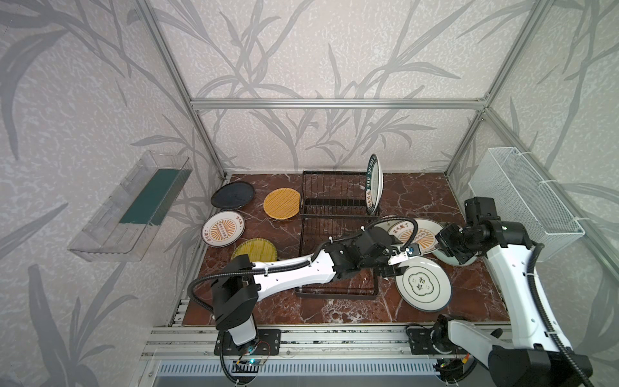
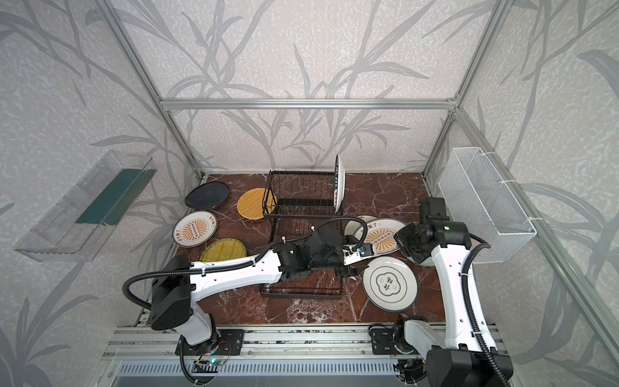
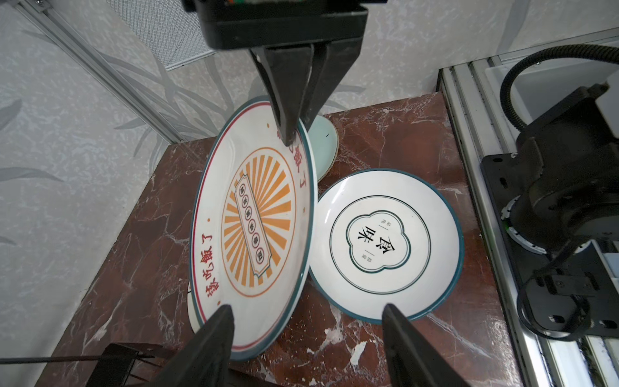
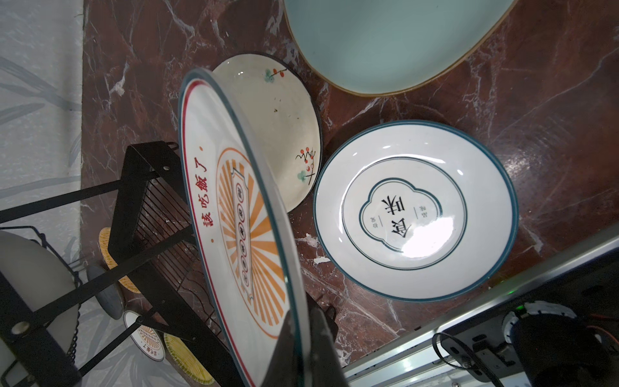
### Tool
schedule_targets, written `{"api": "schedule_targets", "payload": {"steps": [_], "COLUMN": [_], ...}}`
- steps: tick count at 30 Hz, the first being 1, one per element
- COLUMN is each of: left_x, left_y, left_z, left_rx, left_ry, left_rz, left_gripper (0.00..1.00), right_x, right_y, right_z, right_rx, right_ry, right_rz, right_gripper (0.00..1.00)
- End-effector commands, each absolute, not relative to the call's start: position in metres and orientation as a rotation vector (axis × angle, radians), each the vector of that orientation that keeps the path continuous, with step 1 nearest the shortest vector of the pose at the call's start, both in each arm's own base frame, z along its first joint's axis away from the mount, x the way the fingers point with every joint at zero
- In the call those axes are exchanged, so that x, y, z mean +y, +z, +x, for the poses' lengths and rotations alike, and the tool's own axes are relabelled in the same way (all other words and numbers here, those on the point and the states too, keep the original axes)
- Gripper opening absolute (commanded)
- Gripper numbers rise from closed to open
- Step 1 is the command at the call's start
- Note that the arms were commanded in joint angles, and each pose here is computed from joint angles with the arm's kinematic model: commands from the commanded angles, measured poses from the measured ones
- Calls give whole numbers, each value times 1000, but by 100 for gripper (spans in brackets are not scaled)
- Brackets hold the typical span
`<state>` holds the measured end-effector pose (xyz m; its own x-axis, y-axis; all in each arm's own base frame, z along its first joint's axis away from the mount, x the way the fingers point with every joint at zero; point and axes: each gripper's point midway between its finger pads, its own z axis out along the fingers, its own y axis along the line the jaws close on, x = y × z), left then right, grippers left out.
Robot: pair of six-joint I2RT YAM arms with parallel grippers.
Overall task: Load plates into a dish rack
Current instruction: Place the plate on the dish rack.
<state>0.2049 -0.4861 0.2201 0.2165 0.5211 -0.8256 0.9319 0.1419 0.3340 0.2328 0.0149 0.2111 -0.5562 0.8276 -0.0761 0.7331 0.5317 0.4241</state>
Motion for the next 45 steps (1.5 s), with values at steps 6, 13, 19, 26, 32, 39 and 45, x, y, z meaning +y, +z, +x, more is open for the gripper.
{"api": "schedule_targets", "payload": {"steps": [6, 13, 19, 26, 32, 39, 45], "left_x": [-516, -525, -528, -532, -534, -530, -521], "left_y": [212, 200, 197, 193, 194, 204, 224], "left_z": [228, 236, 239, 243, 239, 241, 234], "left_rx": [1399, 1395, 1400, 1409, 1406, 1411, 1403], "left_ry": [-444, -399, -400, -390, -391, -366, -377], "left_rz": [1496, 1505, 1494, 1490, 1496, 1469, 1448], "left_gripper": [57, 46, 37, 25, 9, 0, 0], "right_x": [26, 27, 30, 37, 39, 46, 41], "right_y": [210, 208, 208, 207, 209, 217, 236], "right_z": [232, 230, 231, 234, 235, 261, 309], "right_rx": [2534, 2536, 2534, 2544, 2540, 2477, 2283], "right_ry": [552, 556, 566, 579, 588, 689, 789], "right_rz": [1296, 1304, 1307, 1288, 1278, 1127, 849], "right_gripper": [0, 0, 0, 0, 0, 19, 64]}}
